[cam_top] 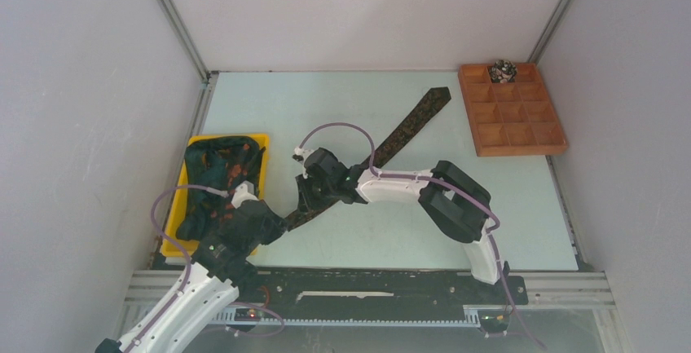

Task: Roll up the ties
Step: Roll the tie at the center of the board.

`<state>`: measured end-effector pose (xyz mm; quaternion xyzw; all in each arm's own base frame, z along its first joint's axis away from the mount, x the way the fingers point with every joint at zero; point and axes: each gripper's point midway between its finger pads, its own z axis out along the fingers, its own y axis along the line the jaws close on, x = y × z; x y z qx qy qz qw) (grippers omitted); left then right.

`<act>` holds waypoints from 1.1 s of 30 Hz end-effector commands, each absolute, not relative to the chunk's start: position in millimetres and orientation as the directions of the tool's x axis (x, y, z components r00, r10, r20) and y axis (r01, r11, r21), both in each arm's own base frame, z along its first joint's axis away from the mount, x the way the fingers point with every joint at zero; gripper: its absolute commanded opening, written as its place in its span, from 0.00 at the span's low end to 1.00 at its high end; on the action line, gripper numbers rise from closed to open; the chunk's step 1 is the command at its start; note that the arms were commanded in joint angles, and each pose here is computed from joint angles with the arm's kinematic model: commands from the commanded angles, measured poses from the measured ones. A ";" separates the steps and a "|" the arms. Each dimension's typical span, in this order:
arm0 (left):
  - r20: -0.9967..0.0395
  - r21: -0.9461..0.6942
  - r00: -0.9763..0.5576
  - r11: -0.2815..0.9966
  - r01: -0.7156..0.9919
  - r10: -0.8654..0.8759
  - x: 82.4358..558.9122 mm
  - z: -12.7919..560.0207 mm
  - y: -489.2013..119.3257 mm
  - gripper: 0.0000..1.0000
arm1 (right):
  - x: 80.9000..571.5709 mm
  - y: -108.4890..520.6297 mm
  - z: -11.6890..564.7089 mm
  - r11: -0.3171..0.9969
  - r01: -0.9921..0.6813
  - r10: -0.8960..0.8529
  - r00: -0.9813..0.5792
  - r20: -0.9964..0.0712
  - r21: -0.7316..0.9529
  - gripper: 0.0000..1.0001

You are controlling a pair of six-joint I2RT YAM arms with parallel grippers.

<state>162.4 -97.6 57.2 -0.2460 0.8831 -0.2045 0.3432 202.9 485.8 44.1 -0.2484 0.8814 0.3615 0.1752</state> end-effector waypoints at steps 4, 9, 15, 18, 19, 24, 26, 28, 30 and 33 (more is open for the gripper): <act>-0.517 -0.555 -0.616 0.781 -0.289 -0.595 169.2 77.8 -99.4 0.00 | 200.7 497.6 42.3 0.601 -0.566 -0.309 -0.815 -0.490 0.564 0.14; -0.521 -0.554 -0.613 0.782 -0.286 -0.594 170.5 82.6 -99.4 0.00 | 197.8 499.2 44.1 0.595 -0.573 -0.312 -0.811 -0.495 0.564 0.14; -0.526 -0.548 -0.613 0.786 -0.285 -0.589 172.2 86.8 -99.6 0.00 | 193.6 503.9 43.8 0.580 -0.571 -0.312 -0.814 -0.489 0.580 0.14; -0.524 -0.540 -0.621 0.791 -0.287 -0.583 173.5 85.9 -100.8 0.00 | 191.3 506.0 43.9 0.572 -0.573 -0.314 -0.814 -0.489 0.586 0.14; -0.524 -0.541 -0.622 0.791 -0.285 -0.583 174.5 85.7 -101.9 0.00 | 191.3 506.8 44.2 0.570 -0.572 -0.313 -0.815 -0.488 0.590 0.14; -0.515 -0.545 -0.630 0.790 -0.283 -0.581 177.1 84.5 -106.2 0.00 | 189.0 510.1 41.0 0.556 -0.572 -0.318 -0.817 -0.481 0.603 0.14; -0.516 -0.544 -0.630 0.790 -0.282 -0.580 178.4 84.9 -106.8 0.00 | 187.7 510.9 38.9 0.554 -0.569 -0.320 -0.819 -0.476 0.608 0.14; -0.515 -0.544 -0.632 0.791 -0.281 -0.579 179.7 85.4 -108.0 0.00 | 187.1 511.3 36.8 0.551 -0.567 -0.323 -0.821 -0.471 0.612 0.14; -0.514 -0.542 -0.634 0.792 -0.281 -0.577 181.0 85.6 -109.2 0.00 | 185.2 511.2 34.0 0.551 -0.564 -0.327 -0.824 -0.462 0.615 0.14; -0.512 -0.536 -0.640 0.795 -0.283 -0.573 182.5 84.2 -110.5 0.00 | 183.3 510.9 30.9 0.549 -0.561 -0.334 -0.827 -0.452 0.620 0.14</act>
